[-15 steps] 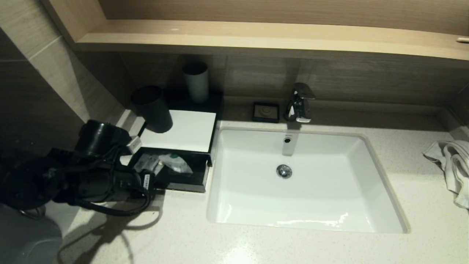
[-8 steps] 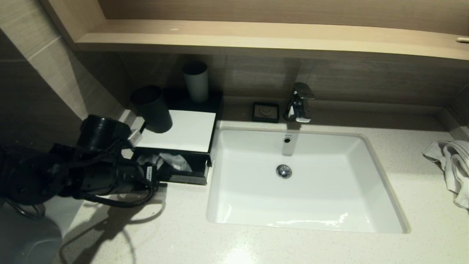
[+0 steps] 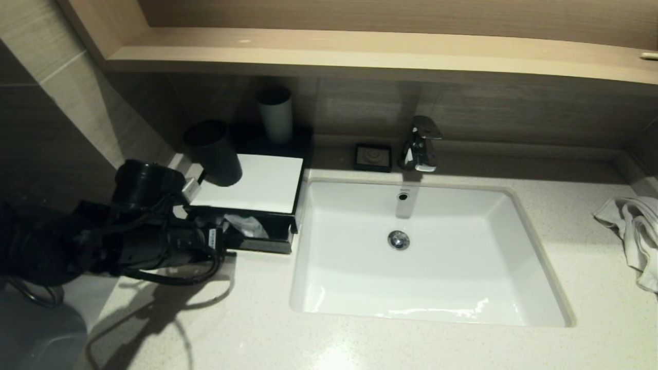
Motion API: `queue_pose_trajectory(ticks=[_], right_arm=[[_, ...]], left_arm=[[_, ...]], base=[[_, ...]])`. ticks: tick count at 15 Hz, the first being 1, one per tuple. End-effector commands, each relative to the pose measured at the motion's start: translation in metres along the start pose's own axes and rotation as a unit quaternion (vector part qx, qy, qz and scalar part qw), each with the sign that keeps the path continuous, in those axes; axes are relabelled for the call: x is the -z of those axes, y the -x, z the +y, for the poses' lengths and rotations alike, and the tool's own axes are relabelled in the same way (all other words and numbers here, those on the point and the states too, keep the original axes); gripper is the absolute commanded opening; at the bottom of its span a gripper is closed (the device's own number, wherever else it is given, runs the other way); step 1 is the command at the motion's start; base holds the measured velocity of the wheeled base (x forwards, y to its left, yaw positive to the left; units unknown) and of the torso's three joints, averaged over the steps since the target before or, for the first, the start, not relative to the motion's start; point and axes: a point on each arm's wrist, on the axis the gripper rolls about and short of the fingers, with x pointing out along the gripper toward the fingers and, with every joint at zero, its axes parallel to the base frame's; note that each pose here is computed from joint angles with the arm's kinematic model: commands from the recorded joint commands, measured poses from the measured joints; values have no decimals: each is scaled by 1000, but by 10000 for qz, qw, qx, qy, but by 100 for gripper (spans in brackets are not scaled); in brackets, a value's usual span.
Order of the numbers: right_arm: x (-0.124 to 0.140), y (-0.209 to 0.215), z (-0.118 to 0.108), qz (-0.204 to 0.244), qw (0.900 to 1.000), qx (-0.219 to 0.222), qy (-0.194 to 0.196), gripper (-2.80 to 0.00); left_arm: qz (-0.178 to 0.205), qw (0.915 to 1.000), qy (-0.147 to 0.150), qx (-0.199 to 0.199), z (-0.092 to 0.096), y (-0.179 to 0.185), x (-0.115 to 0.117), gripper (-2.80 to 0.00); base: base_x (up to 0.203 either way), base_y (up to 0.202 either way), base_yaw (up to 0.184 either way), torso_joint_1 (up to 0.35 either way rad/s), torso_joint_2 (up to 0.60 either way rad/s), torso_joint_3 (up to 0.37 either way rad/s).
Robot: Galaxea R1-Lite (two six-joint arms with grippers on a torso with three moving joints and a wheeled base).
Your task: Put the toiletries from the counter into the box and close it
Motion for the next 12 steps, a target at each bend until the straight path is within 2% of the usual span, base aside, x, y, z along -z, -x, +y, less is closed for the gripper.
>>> queue_pose_trajectory(ticks=[1,10,12], right_arm=[[0,0,0,-1,10000,-3,4,-280],[0,0,0,-1,10000,1,4,-280],[0,0,0,-1,10000,1,4,-280]], left_arm=[[-21,10000,68,-52,0,-3,0,-280],[-294,9993,249,-16,-2,-6,-11,-280],[-385,9988,283,-137,-1,-9,-12,-280]], base=[[0,0,0,0,0,0],[0,0,0,0,0,0],[0,0,0,0,0,0]])
